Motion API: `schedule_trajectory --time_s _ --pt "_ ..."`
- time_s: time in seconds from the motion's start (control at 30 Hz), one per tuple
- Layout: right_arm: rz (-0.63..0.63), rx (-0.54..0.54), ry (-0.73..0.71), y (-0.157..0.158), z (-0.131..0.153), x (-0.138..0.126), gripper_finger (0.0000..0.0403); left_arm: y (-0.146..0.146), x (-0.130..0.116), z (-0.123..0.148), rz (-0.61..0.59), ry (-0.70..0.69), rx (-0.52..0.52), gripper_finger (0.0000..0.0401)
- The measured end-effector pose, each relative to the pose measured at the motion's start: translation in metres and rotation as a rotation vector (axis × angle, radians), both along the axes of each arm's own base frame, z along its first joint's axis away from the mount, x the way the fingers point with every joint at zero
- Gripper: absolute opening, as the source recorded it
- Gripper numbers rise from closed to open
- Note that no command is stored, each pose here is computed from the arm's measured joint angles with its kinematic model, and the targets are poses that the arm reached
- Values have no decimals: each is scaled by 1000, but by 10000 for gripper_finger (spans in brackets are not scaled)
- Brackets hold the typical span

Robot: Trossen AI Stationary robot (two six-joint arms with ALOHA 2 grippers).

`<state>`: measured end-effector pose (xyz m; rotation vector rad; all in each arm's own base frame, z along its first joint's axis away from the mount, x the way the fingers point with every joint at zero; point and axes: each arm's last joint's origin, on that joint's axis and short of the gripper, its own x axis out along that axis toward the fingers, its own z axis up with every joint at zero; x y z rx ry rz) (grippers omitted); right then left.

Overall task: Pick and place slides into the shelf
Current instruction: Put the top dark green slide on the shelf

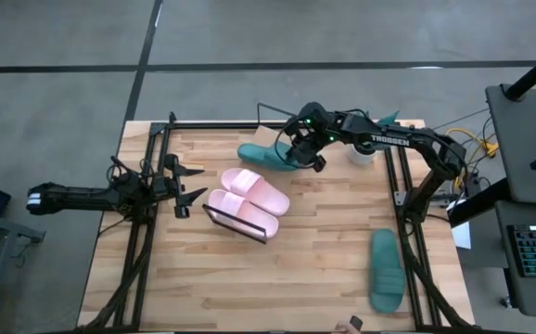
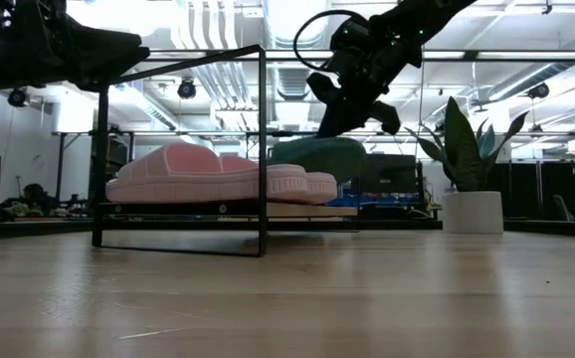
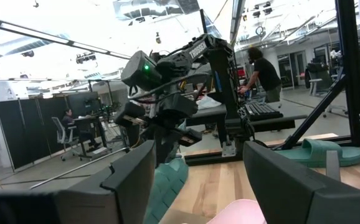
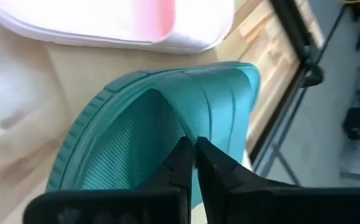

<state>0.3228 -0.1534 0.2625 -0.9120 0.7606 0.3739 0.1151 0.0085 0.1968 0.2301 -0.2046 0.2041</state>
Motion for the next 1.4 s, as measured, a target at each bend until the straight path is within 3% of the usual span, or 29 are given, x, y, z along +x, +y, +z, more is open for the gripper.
schedule_trajectory --time_s 0.23,0.37,0.53,0.73,1.17,1.4 --pt "-32 67 44 2 -8 -4 8 0 0 0 0 0 0 228" --pt "-8 174 43 6 -13 -6 8 0 0 0 0 0 0 228" --pt "-87 271 37 7 -12 -5 8 0 0 0 0 0 0 228" --pt "-98 294 40 10 -13 -4 14 0 0 0 0 0 0 228" --pt "-118 317 35 12 -11 -2 118 0 0 0 0 0 0 228" --pt "-172 358 -13 11 7 4 160 0 0 0 0 0 0 228"
